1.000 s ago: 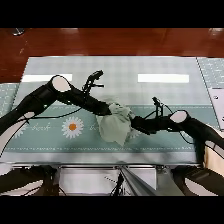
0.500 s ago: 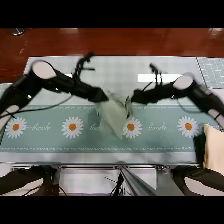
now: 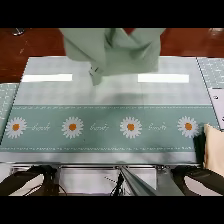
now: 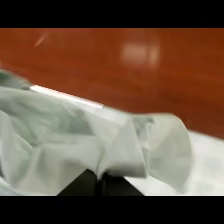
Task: Fold the shirts.
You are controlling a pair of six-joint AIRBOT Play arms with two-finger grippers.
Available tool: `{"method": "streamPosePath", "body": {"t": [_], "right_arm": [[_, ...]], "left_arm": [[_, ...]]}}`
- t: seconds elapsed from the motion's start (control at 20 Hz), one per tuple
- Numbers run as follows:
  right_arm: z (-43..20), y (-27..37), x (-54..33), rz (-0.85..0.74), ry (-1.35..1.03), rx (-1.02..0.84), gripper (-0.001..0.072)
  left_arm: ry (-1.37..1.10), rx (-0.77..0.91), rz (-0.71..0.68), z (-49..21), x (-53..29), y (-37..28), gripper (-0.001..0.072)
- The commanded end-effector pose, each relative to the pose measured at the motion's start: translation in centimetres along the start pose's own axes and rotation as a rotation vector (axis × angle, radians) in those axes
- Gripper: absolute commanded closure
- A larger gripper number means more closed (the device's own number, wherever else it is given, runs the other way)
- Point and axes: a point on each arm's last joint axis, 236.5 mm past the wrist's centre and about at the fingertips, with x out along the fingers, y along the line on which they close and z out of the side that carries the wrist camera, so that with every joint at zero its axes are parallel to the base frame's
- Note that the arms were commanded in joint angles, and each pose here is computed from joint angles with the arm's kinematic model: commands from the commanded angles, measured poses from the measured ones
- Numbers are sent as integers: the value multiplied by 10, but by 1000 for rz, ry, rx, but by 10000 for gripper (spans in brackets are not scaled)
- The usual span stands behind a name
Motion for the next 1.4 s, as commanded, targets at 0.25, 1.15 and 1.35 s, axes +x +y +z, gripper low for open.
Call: {"method": "streamPosePath", "body": {"t": [0.25, 1.15, 1.35], "right_arm": [[7, 2, -236, -283, -360, -117, 690], [-161, -108, 39, -365, 308, 85, 692], [-176, -143, 140, -303, 406, 240, 692]], "left_arm": [[-306, 213, 509, 50, -196, -32, 689], [330, -444, 191, -233, -1, 110, 689], [356, -497, 172, -247, 66, 156, 689]]}}
